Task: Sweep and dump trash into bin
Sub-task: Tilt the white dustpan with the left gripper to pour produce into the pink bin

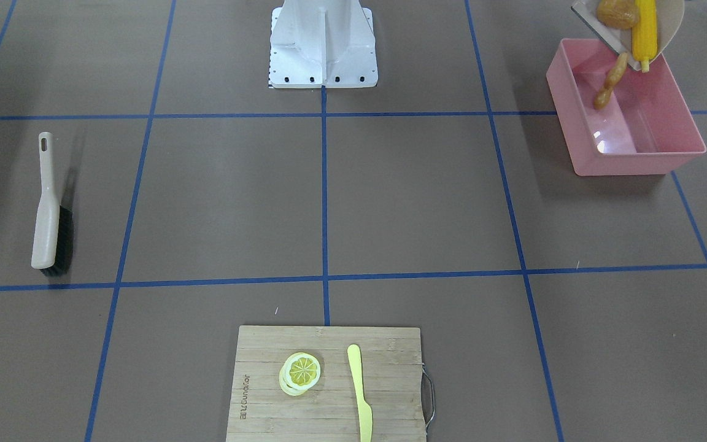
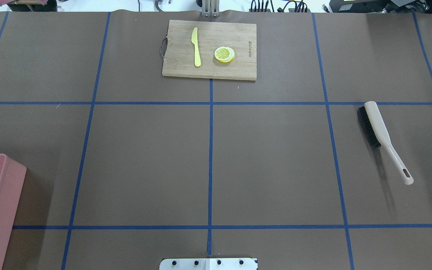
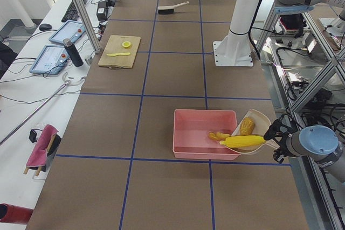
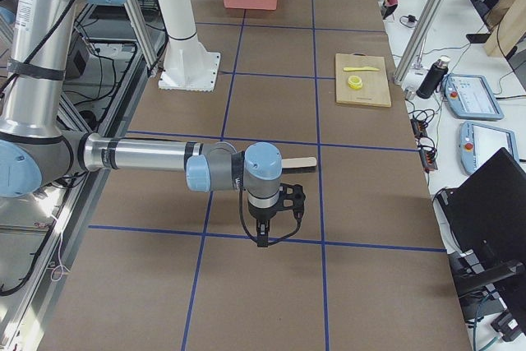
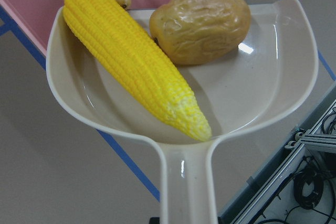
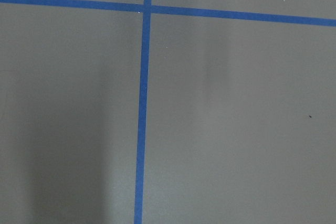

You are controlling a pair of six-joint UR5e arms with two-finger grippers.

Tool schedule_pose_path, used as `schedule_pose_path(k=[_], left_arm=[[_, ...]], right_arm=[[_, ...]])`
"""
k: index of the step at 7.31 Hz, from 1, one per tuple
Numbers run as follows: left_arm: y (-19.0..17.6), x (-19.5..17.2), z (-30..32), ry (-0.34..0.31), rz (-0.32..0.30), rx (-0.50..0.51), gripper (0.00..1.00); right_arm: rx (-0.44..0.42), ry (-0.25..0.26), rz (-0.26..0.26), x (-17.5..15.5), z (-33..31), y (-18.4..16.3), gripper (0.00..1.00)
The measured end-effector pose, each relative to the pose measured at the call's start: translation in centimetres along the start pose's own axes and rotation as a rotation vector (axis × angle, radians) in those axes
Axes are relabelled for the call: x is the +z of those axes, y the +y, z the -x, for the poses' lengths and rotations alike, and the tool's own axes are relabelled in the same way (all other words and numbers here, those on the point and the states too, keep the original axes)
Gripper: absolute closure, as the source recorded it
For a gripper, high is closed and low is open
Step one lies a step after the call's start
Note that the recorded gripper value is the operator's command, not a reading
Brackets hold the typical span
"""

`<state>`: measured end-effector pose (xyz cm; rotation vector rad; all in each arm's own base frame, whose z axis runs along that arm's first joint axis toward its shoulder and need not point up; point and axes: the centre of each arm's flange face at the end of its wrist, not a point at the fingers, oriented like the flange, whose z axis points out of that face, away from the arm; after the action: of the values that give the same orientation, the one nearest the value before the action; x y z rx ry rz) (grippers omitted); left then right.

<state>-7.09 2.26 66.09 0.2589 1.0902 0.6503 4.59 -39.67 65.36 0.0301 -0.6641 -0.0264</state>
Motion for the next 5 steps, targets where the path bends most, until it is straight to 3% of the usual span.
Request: schedule_pose_path(k=[5], left_arm=[[-2.0,0.9,0.2,-0.001,-0.008,-0.195,1.00]], right_arm=[[0.001,0.004,0.001,0.1,-0.1,0.0,0.00]])
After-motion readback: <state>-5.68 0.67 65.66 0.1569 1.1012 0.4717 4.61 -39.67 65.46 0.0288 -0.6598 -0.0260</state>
